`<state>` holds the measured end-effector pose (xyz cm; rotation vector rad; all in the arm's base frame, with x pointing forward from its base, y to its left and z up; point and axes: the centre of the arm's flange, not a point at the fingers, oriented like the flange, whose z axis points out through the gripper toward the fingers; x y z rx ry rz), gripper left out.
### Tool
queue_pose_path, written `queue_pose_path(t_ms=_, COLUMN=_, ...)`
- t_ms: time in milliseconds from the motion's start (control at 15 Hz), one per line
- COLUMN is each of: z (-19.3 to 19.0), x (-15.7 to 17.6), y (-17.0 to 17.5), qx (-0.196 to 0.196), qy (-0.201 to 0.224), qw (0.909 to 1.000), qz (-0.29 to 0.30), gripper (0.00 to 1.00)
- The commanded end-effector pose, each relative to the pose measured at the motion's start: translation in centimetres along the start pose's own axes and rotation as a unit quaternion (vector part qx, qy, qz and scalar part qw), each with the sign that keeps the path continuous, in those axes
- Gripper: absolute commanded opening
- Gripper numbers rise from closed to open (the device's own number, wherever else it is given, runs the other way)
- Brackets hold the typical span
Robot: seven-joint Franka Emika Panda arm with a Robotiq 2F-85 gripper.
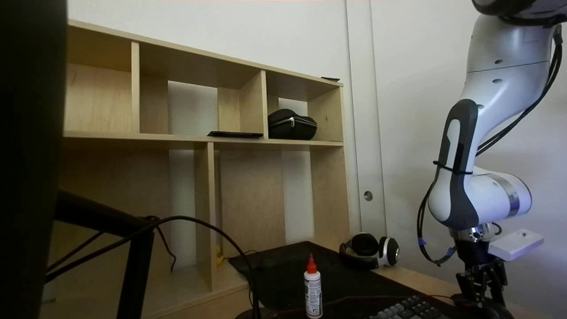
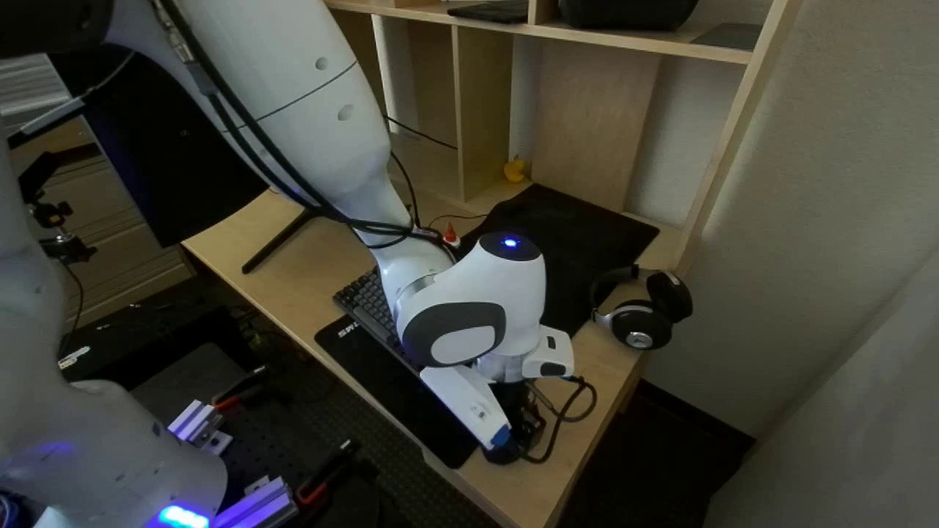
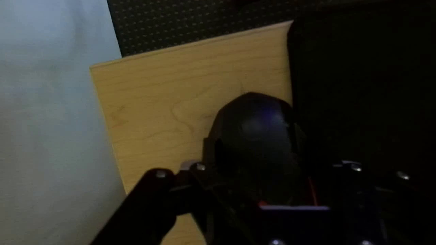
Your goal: Move the mouse to the left
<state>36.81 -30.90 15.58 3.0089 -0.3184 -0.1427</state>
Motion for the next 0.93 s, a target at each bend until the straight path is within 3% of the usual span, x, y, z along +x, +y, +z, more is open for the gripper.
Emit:
queue_pose_path(t_ms=0, z=-0.2, x=-1.8, y=-0.7, qx=-0.001, qy=0.041, qw=0.9991, qz=0.011, gripper=0.87)
queue_pose_path(t_ms=200, z=-3.2, x=-2.2, y=0.0, qx=-0.068, qy=0.101, qw=0.9925, qz=-0.004, gripper=1.0)
queue_pose_path(t_ms=333, z=-6.0, x=-3.0, y=0.5, qx=-0.088, qy=0.141, qw=0.9856, qz=-0.031, gripper=1.0)
queue_pose_path(t_ms=533, z=-9.4, x=-4.0, y=0.4, qx=-0.075, qy=0.185, qw=0.9778, qz=-0.063, gripper=1.0)
queue_pose_path(t_ms=733, z=-10.9, x=-4.8, y=0.0, qx=-0.045, qy=0.183, qw=0.9778, qz=-0.091, gripper=1.0)
queue_pose_path(t_ms=800, z=-9.6, x=-3.0, y=-0.5, qx=-0.071, qy=0.186, qw=0.9774, qz=-0.072, gripper=1.0)
queue_pose_path(t_ms=867, z=-10.1, x=-3.6, y=-1.2, qx=-0.064, qy=0.186, qw=0.9772, qz=-0.08, gripper=1.0)
